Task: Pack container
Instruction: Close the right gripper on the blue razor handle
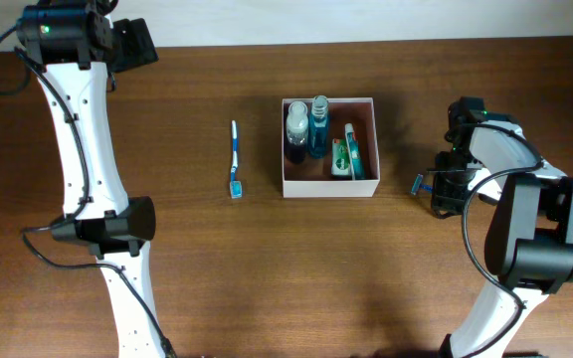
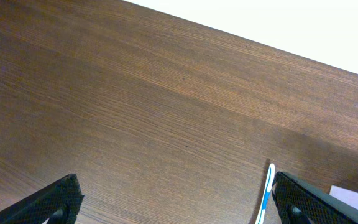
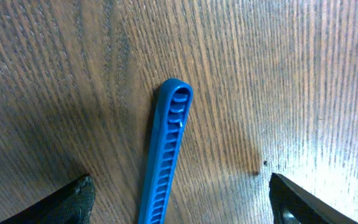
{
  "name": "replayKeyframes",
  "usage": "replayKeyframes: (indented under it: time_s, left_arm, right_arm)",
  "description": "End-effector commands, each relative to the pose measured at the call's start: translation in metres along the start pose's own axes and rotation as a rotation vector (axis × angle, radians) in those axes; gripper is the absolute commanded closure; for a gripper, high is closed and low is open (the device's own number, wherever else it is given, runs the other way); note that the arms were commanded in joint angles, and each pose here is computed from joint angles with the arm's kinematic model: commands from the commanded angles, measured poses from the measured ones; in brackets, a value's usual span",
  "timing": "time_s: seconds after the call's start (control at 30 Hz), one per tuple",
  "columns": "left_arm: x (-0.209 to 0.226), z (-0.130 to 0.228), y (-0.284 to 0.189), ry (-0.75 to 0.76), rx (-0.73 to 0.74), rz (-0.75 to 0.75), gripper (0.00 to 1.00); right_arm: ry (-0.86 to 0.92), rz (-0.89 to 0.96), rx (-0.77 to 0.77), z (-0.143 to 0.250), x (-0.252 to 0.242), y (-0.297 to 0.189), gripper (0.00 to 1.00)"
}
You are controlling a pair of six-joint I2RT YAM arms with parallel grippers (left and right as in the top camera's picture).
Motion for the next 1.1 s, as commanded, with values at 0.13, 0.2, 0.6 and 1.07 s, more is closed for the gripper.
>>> replayKeyframes:
  time_s: [0.13,0.2,0.6,1.07]
  left_arm:
    - [0.0032,-0.0025,-0.0151,-0.018,-0.024,0.015,0.01]
    - [0.0032,-0.0025,-0.0151,-0.018,-0.024,0.015,0.01]
    - [0.0032,-0.0025,-0.0151,-0.018,-0.024,0.015,0.01]
    - [0.0033,-0.0025,-0.0151,-0.018,-0.024,0.014,0.01]
  right_arm:
    - [-0.011,0.050,-0.030,0.0023,-0.0042,0.0119,0.08]
    - [-0.011,0.050,-0.030,0.0023,-0.0042,0.0119,0.08]
    - [-0.011,0.051,-0.030,0.0023,-0.0042,0.0119,0.08]
    - [-0.009,0.047,-0.034,0.0017,-0.0036,0.0119,0.14]
Point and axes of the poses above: each gripper's point midway between its finger pads, its own y axis out along the fingers, its own x axis along the line the jaws close on, z = x × y, the point moved 10 cm from there along -y, back along the fingers, and after that the axes turned 14 degrees about -y, right-handed, at the moved point
